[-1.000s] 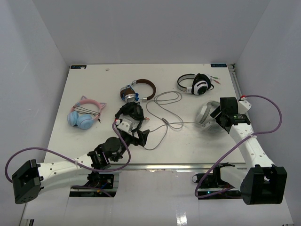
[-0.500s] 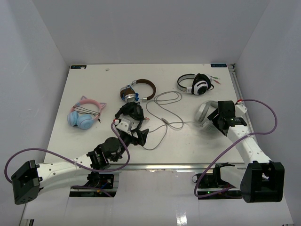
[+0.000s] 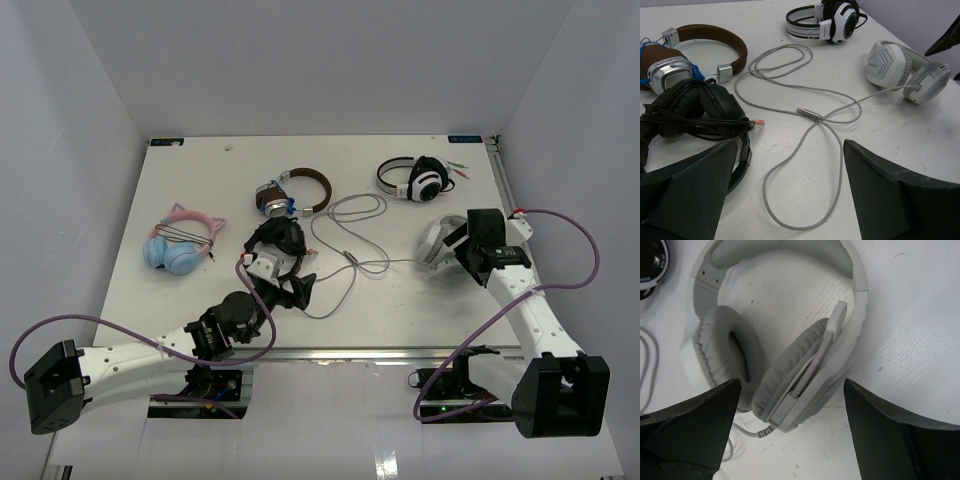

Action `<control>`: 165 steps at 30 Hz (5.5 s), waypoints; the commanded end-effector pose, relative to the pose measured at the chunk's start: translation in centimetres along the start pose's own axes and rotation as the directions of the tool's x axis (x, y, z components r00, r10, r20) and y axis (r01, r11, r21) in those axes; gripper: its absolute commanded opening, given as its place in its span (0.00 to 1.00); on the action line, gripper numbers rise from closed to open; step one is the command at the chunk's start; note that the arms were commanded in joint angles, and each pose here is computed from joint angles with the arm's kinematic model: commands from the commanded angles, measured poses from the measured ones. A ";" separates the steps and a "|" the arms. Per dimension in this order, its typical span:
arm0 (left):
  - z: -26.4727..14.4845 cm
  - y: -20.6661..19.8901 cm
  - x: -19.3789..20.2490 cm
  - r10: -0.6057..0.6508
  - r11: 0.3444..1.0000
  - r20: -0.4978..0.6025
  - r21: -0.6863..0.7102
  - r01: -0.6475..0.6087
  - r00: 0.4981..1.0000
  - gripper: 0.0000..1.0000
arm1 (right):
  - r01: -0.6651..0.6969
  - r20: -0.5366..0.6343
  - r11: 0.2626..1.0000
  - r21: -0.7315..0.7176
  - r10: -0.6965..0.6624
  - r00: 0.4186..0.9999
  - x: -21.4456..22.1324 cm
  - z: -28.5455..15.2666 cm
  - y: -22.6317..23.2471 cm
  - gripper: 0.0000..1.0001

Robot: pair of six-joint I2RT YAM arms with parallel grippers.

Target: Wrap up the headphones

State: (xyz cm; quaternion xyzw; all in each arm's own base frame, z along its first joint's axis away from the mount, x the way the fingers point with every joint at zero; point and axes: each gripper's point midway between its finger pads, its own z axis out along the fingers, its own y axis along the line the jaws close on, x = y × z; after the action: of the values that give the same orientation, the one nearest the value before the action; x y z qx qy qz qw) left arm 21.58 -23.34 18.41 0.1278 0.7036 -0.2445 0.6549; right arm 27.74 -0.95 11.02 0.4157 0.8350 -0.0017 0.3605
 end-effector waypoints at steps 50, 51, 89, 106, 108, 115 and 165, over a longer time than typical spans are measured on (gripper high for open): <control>3.5 -8.0 -16.5 0.193 0.978 -0.231 0.128 -0.167 0.953 0.86 | 0.492 0.199 0.576 -0.652 -0.496 0.845 6.9 -14.3 11.7 0.08; 3.8 -8.6 -16.3 0.228 0.967 -0.237 0.166 -0.192 0.944 0.84 | 0.493 0.197 0.558 -0.668 -0.505 0.840 7.6 -14.6 11.6 0.08; 8.0 -6.4 -4.4 0.538 0.833 -0.496 0.187 -0.521 0.682 0.67 | 0.413 0.193 0.421 -0.807 -0.473 0.860 11.6 -17.2 10.1 0.08; 8.7 -7.1 -3.1 0.552 0.821 -0.526 0.207 -0.532 0.647 0.59 | 0.416 0.191 0.413 -0.810 -0.486 0.853 11.9 -17.2 9.9 0.08; 8.8 -6.8 -2.9 0.550 0.818 -0.536 0.191 -0.543 0.640 0.58 | 0.418 0.193 0.413 -0.809 -0.485 0.853 11.8 -17.2 10.0 0.08; 9.1 -8.2 -2.2 0.538 0.835 -0.539 0.237 -0.497 0.647 0.04 | 0.426 0.195 0.386 -0.818 -0.511 0.837 12.8 -16.9 10.3 0.11; -3.1 -4.0 -30.2 -0.259 0.962 -0.121 0.062 0.267 0.958 0.00 | 0.441 0.615 -0.661 -0.607 -0.038 0.788 16.5 -32.0 12.6 0.72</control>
State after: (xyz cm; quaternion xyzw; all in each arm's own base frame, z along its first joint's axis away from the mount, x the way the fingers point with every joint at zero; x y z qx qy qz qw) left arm 21.12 -20.49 44.90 0.1029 0.7862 -0.2759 0.5433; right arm 12.61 28.18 27.72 -0.3891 0.4625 0.5322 0.5929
